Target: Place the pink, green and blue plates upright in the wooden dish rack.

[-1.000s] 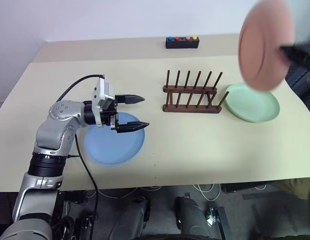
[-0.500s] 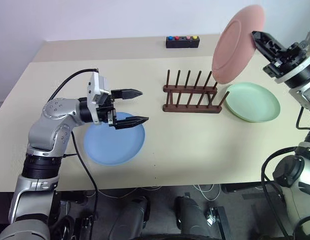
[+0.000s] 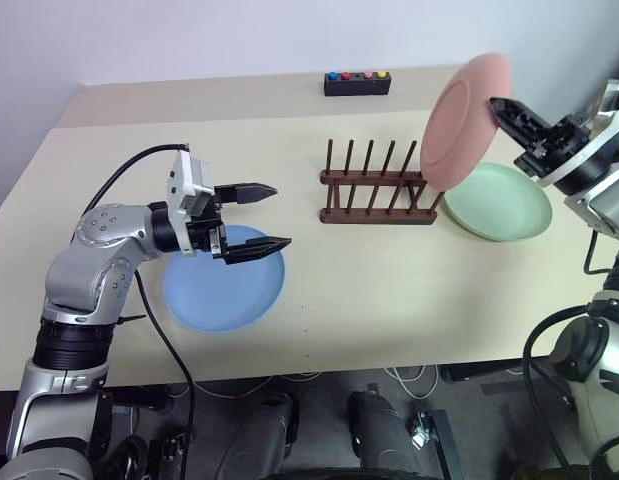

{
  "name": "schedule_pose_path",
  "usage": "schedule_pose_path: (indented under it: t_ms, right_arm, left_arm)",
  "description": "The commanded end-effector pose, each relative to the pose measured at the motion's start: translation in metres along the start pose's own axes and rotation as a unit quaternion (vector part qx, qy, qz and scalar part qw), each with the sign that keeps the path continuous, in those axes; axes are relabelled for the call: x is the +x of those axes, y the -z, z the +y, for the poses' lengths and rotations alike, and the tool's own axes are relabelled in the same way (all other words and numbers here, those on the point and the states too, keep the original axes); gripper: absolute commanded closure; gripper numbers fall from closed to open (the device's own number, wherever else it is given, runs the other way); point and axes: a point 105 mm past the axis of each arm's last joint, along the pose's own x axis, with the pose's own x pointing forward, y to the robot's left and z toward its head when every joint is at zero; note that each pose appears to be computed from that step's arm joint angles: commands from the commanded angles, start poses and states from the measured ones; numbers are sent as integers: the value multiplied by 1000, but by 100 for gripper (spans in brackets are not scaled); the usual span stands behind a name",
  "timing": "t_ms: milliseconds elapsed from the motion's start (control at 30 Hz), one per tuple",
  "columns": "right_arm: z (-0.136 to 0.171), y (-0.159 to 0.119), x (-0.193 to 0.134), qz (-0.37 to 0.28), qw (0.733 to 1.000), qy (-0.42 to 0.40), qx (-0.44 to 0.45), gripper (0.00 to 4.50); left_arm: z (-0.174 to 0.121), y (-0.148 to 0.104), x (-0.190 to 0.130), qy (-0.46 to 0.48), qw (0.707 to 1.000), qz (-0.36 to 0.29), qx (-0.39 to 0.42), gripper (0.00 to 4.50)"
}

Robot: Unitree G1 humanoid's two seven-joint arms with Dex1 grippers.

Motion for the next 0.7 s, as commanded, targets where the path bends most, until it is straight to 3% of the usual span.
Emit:
schedule_pose_path:
  t_ms: [33, 133, 233, 467, 600, 700]
  right_arm:
    - [7, -6, -2, 8, 999, -8, -33, 448]
    - [1, 2, -2, 23, 998, 1, -53, 448]
    - [-4, 10, 1, 42, 997, 10, -62, 352]
    - [-5, -9, 11, 24, 984, 49, -167, 3]
    - [-3, -40, 6, -37, 966, 76, -244, 3]
    - [1, -47, -2, -39, 961, 79, -263, 3]
  left_arm:
    - [0, -15, 0, 5, 1000, -11, 26, 0]
    - [0, -14, 0, 5, 1000, -11, 27, 0]
    - [0, -14, 0, 4, 1000, -10, 28, 0]
    - [0, -14, 0, 3, 1000, -9, 27, 0]
    - [-1, -13, -1, 3, 1000, -8, 25, 0]
    - [-2, -13, -2, 3, 1000, -7, 22, 0]
